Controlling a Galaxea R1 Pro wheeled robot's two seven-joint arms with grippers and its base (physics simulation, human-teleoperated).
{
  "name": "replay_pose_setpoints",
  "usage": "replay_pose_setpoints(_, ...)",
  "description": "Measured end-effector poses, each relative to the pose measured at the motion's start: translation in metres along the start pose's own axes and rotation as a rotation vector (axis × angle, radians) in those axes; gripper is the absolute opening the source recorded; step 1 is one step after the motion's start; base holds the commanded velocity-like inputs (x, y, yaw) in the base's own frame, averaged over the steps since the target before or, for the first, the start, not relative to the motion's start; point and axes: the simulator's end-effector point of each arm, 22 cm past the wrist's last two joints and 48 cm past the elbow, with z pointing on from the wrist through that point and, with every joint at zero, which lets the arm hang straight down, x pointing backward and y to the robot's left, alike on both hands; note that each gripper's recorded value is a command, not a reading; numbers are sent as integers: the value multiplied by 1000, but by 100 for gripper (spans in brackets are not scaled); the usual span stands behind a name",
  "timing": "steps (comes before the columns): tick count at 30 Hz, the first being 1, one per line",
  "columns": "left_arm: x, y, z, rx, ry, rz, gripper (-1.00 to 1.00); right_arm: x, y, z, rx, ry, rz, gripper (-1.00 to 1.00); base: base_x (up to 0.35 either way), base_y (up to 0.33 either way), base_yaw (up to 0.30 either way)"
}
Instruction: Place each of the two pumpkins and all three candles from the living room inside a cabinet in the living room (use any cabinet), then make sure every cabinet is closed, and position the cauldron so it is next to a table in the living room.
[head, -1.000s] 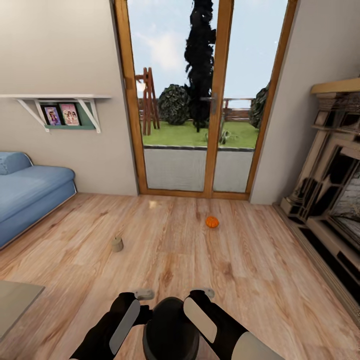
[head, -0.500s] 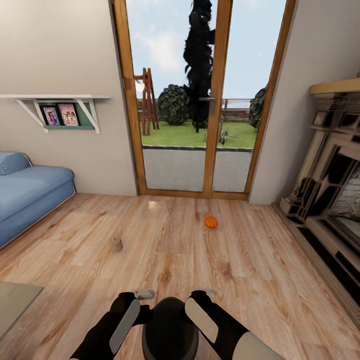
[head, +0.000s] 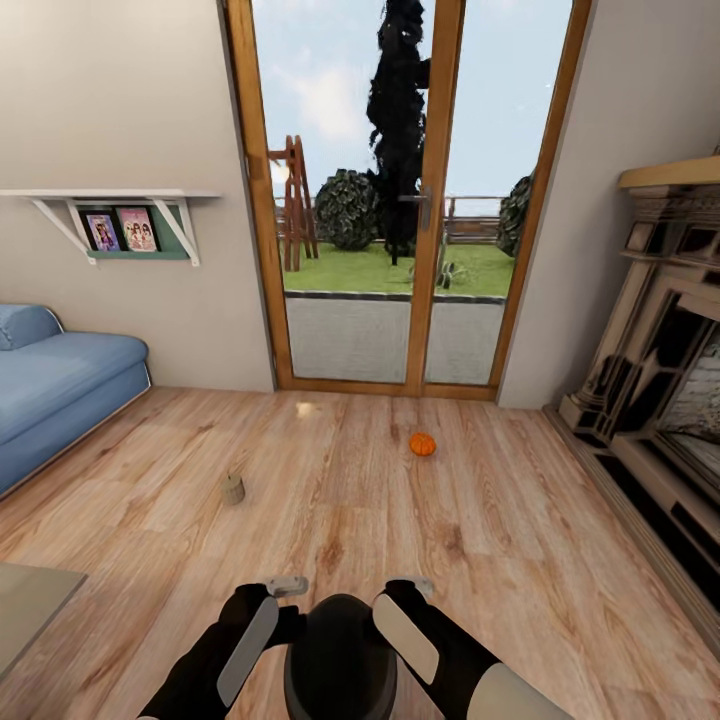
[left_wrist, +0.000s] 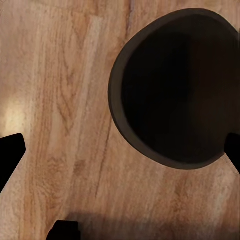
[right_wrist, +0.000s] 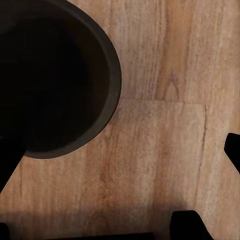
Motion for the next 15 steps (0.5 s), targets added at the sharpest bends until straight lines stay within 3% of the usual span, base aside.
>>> replay_pose_setpoints(15,-3,-5,-1,27,-7,-19,100,-1,-6,2,4,-3,4,100,0,0,0)
